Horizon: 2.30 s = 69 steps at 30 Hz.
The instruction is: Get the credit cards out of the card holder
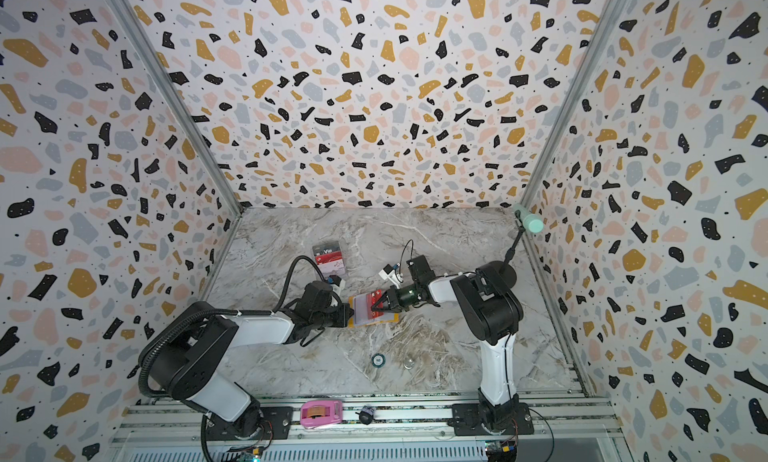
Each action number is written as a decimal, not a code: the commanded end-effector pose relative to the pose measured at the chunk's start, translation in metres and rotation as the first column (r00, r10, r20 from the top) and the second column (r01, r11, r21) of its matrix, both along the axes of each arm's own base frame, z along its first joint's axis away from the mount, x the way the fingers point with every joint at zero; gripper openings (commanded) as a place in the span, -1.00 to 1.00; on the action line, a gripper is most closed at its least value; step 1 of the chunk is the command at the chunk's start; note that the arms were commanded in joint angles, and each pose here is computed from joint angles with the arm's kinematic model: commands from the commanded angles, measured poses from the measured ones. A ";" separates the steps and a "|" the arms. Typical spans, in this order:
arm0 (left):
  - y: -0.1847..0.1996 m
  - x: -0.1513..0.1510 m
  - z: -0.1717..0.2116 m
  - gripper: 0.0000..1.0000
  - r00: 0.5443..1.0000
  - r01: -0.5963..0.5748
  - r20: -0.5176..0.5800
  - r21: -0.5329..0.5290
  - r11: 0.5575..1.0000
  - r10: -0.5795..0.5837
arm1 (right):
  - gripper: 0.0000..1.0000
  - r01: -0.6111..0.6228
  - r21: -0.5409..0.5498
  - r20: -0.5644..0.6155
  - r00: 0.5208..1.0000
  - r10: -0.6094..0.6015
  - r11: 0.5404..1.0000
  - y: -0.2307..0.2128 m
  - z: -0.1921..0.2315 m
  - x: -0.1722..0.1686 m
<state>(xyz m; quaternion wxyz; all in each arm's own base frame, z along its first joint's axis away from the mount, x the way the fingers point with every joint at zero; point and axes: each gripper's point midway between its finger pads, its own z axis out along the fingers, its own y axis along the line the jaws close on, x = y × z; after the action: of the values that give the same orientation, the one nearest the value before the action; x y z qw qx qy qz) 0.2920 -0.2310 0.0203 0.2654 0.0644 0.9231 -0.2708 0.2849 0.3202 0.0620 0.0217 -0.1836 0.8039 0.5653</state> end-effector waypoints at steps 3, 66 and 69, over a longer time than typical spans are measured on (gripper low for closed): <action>0.023 -0.034 -0.037 -1.00 0.988 -0.005 -0.152 0.107 0.994 0.021 | -0.83 0.020 0.016 0.053 0.998 -0.021 1.000 -0.005 0.018 0.006; -0.042 -0.069 0.208 -0.28 0.674 0.735 0.333 -0.214 0.643 -0.660 | -1.00 -0.442 0.110 0.566 0.764 0.309 0.890 0.004 0.158 -0.088; -0.042 -0.073 0.210 -0.35 0.665 0.744 0.341 -0.223 0.630 -0.665 | -1.00 -0.455 0.102 0.561 0.760 0.327 0.885 0.006 0.155 -0.089</action>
<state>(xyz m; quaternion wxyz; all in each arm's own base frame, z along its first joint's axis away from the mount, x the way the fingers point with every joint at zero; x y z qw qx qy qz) 0.2284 -0.2720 0.2163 0.2458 0.3842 0.7474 -0.4831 0.1998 0.3243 0.2096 0.1474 -0.4790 0.6514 0.5697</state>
